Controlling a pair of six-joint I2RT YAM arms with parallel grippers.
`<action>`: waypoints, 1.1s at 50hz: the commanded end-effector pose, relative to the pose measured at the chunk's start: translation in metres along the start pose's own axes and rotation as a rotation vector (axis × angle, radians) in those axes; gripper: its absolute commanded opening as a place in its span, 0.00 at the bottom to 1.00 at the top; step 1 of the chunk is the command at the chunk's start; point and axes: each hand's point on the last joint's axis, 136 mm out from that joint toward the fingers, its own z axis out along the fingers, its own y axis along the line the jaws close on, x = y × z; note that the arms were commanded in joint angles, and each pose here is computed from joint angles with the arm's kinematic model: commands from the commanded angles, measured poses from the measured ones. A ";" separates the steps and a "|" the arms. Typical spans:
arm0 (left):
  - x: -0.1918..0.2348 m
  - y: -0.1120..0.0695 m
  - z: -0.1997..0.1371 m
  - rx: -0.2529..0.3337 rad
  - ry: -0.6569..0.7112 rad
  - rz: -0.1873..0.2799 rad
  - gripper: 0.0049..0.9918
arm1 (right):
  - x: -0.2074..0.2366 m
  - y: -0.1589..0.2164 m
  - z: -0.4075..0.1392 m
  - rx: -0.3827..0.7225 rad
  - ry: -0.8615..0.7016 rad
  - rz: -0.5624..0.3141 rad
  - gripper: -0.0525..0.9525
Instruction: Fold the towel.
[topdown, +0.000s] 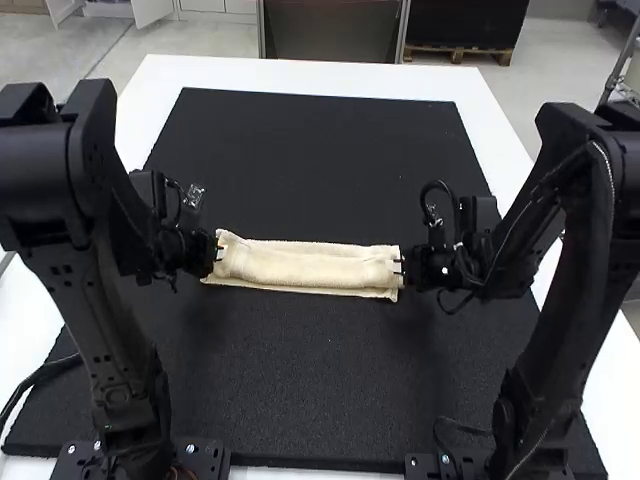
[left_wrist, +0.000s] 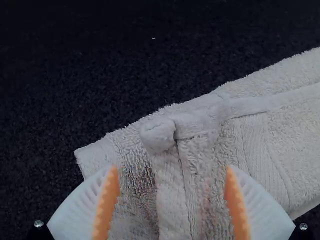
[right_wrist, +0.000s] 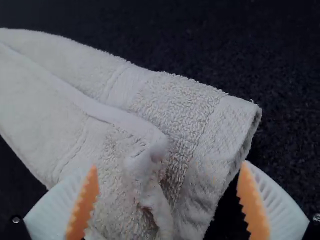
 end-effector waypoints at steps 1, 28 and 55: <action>0.010 0.003 0.000 -0.010 0.017 0.003 0.63 | 0.005 -0.009 -0.003 0.030 -0.005 -0.003 0.82; 0.005 0.003 0.000 -0.009 -0.008 0.004 0.97 | -0.006 -0.029 -0.009 0.083 -0.044 0.001 0.94; 0.006 0.000 0.000 0.001 -0.010 0.008 0.97 | -0.001 -0.028 0.008 0.088 -0.007 -0.009 0.94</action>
